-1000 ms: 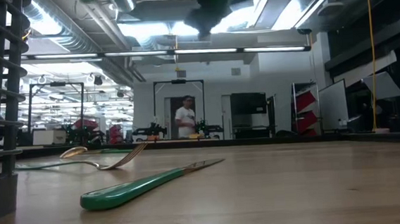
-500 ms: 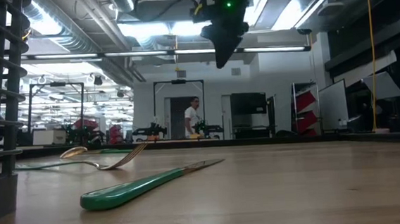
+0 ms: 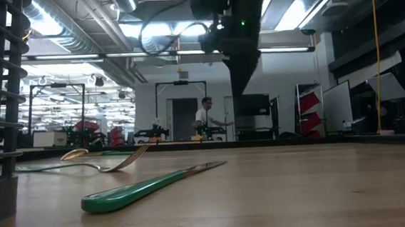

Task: Sort silverware
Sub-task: Put the right knife into the cutlery rack

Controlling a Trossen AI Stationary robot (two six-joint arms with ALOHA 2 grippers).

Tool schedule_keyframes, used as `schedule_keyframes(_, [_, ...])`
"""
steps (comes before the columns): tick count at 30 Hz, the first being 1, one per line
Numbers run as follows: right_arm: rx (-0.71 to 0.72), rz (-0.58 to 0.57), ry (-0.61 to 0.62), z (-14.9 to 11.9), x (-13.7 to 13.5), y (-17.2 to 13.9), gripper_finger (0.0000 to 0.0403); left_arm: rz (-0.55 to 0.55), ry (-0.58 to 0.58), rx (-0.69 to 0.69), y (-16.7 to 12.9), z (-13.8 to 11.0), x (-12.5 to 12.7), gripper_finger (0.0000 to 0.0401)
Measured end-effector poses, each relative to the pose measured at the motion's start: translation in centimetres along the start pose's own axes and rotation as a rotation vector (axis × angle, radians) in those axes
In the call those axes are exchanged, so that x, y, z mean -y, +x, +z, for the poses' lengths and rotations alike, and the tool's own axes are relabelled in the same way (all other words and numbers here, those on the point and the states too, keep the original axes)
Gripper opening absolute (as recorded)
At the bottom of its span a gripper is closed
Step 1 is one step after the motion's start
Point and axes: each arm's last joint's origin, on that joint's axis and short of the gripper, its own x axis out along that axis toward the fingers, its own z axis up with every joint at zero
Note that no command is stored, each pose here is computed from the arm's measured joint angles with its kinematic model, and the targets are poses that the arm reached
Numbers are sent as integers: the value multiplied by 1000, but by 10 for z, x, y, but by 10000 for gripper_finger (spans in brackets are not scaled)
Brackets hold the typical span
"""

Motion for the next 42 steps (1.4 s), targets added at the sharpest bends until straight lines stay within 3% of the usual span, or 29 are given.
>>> schedule_keyframes(8, [-2,186,1,-5,-9,20,72,35,-25,-126,32,-7,-5,7])
schedule_keyframes(15, [1,308,0,-5,-13,22,72,85,-118,-179,48,-11,-12,7])
schedule_keyframes(25, [-1,311,2,-5,-13,22,72,91,-208,-183,51,-12,-13,7])
schedule_keyframes(32, [-2,311,3,-5,-13,22,72,12,-271,-234,51,-13,-9,8])
schedule_keyframes(42, [-2,311,4,-6,-13,22,72,126,-298,-161,51,-12,-13,8])
